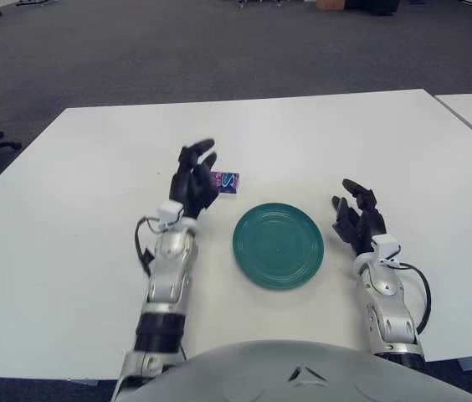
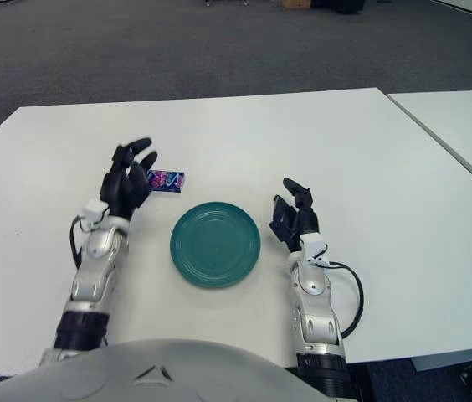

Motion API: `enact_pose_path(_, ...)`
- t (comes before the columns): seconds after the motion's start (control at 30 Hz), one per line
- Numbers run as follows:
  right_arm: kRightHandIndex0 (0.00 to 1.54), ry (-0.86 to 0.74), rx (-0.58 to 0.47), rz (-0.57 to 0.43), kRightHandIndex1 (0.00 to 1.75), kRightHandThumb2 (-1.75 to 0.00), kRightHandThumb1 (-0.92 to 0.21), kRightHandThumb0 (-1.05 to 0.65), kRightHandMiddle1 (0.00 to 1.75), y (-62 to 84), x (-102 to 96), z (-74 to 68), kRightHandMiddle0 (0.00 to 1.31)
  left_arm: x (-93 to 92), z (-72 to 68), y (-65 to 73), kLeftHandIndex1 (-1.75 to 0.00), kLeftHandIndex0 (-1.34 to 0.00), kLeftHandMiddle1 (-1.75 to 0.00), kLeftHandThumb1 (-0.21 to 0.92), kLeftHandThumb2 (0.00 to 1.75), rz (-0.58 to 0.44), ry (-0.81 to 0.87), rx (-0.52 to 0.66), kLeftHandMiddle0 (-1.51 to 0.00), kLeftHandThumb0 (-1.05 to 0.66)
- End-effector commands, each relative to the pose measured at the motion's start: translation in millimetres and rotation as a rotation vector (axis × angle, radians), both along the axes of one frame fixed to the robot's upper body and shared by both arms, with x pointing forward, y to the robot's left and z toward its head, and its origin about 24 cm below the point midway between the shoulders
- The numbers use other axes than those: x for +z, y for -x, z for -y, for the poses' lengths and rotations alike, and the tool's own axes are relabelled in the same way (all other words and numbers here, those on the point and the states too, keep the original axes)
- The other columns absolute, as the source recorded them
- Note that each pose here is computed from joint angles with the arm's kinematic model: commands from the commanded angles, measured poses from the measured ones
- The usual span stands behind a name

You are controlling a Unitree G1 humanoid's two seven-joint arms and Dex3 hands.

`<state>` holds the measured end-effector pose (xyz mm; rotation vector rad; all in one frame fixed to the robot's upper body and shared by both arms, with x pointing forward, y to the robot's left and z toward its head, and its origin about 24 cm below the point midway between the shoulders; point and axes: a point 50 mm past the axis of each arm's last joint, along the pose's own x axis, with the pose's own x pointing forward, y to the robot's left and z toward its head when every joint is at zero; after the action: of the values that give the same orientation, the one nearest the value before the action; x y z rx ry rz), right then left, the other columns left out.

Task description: Put the gum into the plate.

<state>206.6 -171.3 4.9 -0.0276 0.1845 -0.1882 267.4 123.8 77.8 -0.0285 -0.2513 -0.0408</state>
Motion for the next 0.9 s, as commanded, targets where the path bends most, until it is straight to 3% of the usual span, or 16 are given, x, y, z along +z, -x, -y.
enact_pose_path(0.0, 0.58, -0.017, -0.011, -0.120, 0.11, -0.83, -0.92, -0.65, 0.76, 9.3, -20.4, -0.9, 0.00, 4.9, -9.0, -17.2, -0.93, -0.01, -0.28, 0.92, 0.82, 0.038, -0.153, -0.005, -0.33, -0.84)
enact_pose_path(0.23, 0.59, -0.020, -0.007, -0.118, 0.12, -0.83, -0.92, -0.66, 0.76, 8.4, -22.8, -2.6, 0.00, 15.0, -15.7, -39.7, -0.84, 0.00, -0.17, 0.92, 0.79, 0.144, -0.537, -0.049, -0.26, -0.89)
enact_pose_path(0.33, 0.59, -0.020, -0.009, -0.116, 0.13, -0.83, -0.92, -0.67, 0.77, 8.5, -24.2, -2.8, 0.00, 17.2, -15.3, -47.0, -0.90, -0.01, -0.14, 0.92, 0.77, 0.182, -0.691, -0.095, -0.25, -0.93)
enact_pose_path(0.43, 0.58, -0.022, -0.014, -0.113, 0.13, -0.82, -0.92, -0.67, 0.77, 8.9, -25.2, -3.7, 0.00, 10.0, -0.9, -64.2, -0.99, -0.05, -0.13, 0.92, 0.71, 0.158, -0.878, -0.220, -0.27, -0.94)
enact_pose_path(0.63, 0.57, -0.027, -0.015, -0.112, 0.13, -0.83, -0.92, -0.68, 0.76, 9.0, -27.1, -6.8, 0.00, -0.9, 7.0, -78.4, -1.03, -0.08, -0.14, 0.92, 0.65, 0.158, -1.073, -0.340, -0.30, -0.94)
enact_pose_path(0.87, 0.52, -0.032, -0.018, -0.115, 0.11, -0.84, -0.92, -0.70, 0.74, 9.2, -29.5, -10.3, 0.00, -8.9, 0.3, -85.7, -1.03, -0.08, -0.13, 0.92, 0.58, 0.141, -1.222, -0.424, -0.31, -0.94)
